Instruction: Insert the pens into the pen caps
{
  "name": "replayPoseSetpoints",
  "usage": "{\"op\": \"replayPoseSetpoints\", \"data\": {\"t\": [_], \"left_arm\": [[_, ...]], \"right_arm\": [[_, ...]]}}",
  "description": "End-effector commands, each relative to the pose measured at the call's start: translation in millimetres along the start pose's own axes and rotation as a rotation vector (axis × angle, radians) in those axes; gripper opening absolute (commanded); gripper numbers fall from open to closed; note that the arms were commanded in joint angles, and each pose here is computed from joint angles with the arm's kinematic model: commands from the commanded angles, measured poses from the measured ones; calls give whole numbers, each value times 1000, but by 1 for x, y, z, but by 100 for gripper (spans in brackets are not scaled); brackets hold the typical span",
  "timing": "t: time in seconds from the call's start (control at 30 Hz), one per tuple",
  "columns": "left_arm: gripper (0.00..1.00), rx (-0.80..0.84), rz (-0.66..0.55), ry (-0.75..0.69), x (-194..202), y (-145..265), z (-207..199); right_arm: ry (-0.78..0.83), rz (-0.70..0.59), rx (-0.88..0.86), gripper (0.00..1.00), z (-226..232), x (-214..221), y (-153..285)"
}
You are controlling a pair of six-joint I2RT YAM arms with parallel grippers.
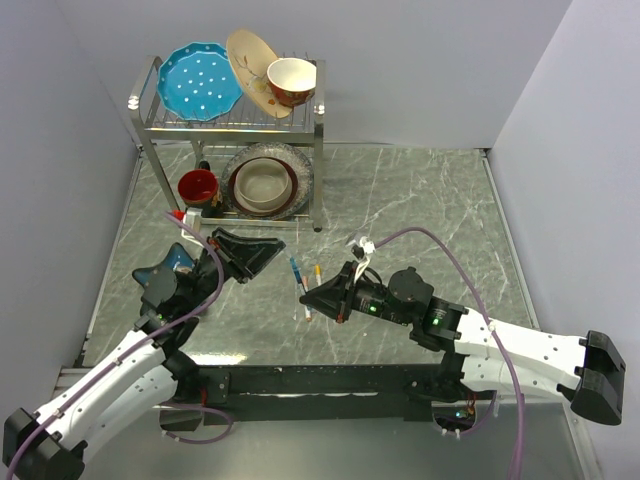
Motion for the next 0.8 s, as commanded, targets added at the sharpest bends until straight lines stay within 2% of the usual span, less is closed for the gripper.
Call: {"op": "replayPoseSetpoints", "data": {"t": [0.0, 0.53, 0.7, 0.73, 0.77], "left_arm": [[1, 41, 10, -4, 1, 4, -7], [1, 31, 60, 4, 12, 4, 0], [1, 32, 110, -12, 18, 4, 0], [4, 37, 120, -15, 18, 4, -1], [17, 27, 124, -17, 18, 5, -1]], "right_arm": [[31, -99, -25, 0, 12, -28, -3], [43, -110, -18, 0, 17, -42, -10], [58, -137, 21, 0, 15, -49, -9], [73, -131, 32, 0, 14, -49, -8], [79, -132, 28, 0, 15, -51, -7]]}}
Point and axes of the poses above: each gripper's point midway between its finger pads, its own y axis back along the fingers, its own z axis along the line the jaws close on, x = y × z, the point moved 9 cm from there along y, back along the fingers, and after that the axes turned 6 degrees about y, right-handed, at the moved point
